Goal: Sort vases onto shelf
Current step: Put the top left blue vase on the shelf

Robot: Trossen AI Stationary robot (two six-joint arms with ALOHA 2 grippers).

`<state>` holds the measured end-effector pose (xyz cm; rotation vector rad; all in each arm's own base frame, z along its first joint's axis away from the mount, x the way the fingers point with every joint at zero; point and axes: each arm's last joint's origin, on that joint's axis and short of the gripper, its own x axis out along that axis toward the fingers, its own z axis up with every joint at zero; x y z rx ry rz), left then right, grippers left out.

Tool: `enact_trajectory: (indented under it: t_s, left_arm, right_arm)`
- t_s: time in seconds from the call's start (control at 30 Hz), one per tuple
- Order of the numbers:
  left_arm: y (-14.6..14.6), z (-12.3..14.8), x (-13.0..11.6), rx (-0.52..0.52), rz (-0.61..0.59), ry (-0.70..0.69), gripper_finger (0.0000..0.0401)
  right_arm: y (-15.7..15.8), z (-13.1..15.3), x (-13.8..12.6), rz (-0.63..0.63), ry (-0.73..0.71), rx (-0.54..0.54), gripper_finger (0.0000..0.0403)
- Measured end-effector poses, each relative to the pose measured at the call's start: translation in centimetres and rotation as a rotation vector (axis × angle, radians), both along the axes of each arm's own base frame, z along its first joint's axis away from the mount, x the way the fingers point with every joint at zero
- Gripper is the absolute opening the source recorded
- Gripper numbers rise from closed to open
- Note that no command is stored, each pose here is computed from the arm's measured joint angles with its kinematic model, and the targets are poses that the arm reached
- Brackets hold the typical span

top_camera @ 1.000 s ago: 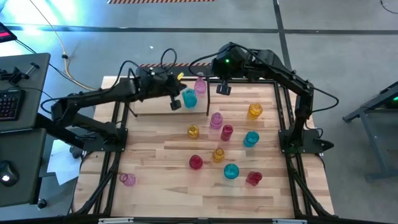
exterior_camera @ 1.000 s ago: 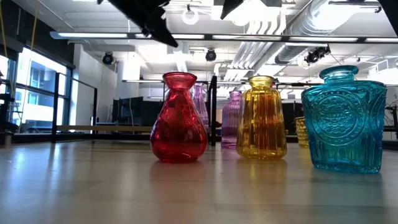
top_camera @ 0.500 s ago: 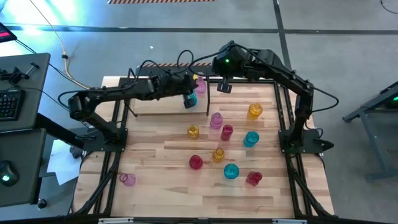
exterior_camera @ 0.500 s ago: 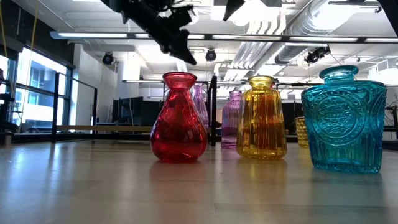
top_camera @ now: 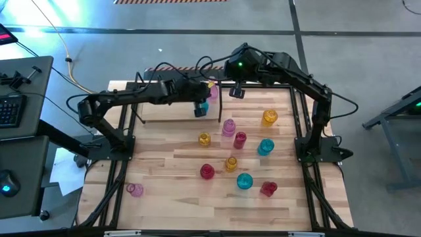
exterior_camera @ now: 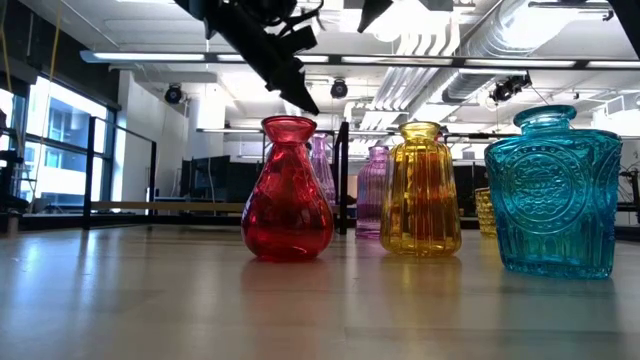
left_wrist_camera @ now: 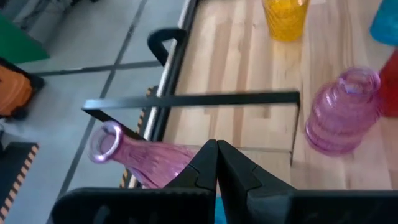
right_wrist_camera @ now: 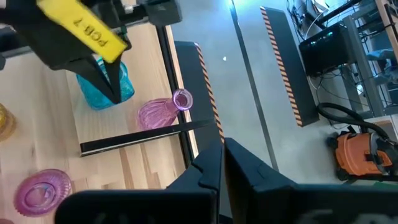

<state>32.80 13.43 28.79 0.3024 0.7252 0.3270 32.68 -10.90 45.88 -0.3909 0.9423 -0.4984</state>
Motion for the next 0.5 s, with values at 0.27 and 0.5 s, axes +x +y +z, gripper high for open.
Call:
enact_trajectory:
  t_s: [0.27, 0.5]
  left_arm:
    - [0.3, -1.2, 0.8, 0.027, -0.023, 0.035, 0.0000]
    - [0.4, -1.5, 0.9, 0.030, -0.027, 0.046, 0.0000]
  right_arm:
    - [0.0, 0.0, 0.0, 0.001, -0.007, -0.001, 0.0000]
    - [0.0, 0.0, 0.0, 0.002, -0.008, 0.001, 0.0000]
